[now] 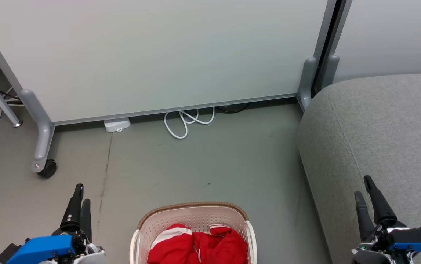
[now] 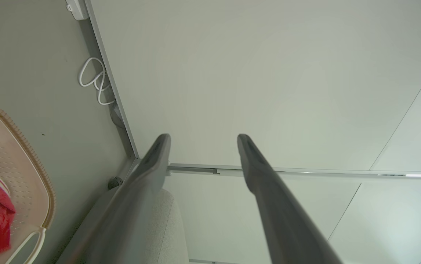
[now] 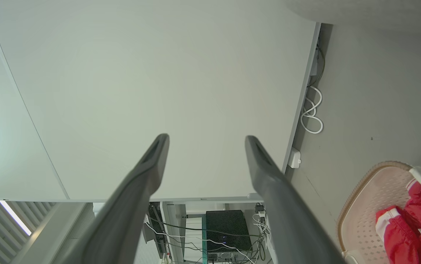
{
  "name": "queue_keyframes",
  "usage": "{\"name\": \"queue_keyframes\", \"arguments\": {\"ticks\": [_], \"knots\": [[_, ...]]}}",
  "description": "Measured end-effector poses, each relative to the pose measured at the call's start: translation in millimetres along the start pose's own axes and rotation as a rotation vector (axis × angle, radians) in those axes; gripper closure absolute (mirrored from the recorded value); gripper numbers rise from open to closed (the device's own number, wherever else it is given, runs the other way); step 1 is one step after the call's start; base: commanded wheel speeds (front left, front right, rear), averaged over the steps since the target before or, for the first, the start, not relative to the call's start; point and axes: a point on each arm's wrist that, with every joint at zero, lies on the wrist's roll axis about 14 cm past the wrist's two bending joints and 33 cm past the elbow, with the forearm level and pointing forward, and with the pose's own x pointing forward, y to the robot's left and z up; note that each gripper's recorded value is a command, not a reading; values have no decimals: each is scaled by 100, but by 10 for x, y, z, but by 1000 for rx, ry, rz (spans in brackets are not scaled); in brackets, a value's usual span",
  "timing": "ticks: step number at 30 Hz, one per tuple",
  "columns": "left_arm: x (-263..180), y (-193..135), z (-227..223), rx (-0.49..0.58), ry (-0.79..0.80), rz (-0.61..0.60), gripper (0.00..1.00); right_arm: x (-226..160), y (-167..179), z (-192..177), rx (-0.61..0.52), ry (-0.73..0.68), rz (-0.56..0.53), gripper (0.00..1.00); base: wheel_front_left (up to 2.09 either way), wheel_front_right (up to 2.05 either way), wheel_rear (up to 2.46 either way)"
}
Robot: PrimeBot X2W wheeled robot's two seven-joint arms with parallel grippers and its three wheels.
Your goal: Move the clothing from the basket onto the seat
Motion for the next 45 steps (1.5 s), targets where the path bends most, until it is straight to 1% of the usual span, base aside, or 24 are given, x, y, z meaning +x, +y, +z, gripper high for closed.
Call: {"name": "queue_keyframes", "arguments": {"ticks": [5,12,22,29,36,45], "knots": [[7,-19,-1,33,-11,-4,0,6,2,-2,-31,-12,-1,0,0,0,0],[29,-72,-5,134,-24,-16,0,20,48,-6,-120,-24,10,0,0,0,0],[67,-209,-52,350,-27,-54,0,45,171,-41,-307,-31,44,0,0,0,0],[90,-290,-160,523,-12,-77,0,67,268,-127,-465,-20,78,0,0,0,0],[96,-302,-263,681,4,-88,0,71,322,-233,-618,-3,107,0,0,0,0],[97,-264,-343,832,16,-90,0,72,329,-297,-774,2,123,0,0,0,0]]}}
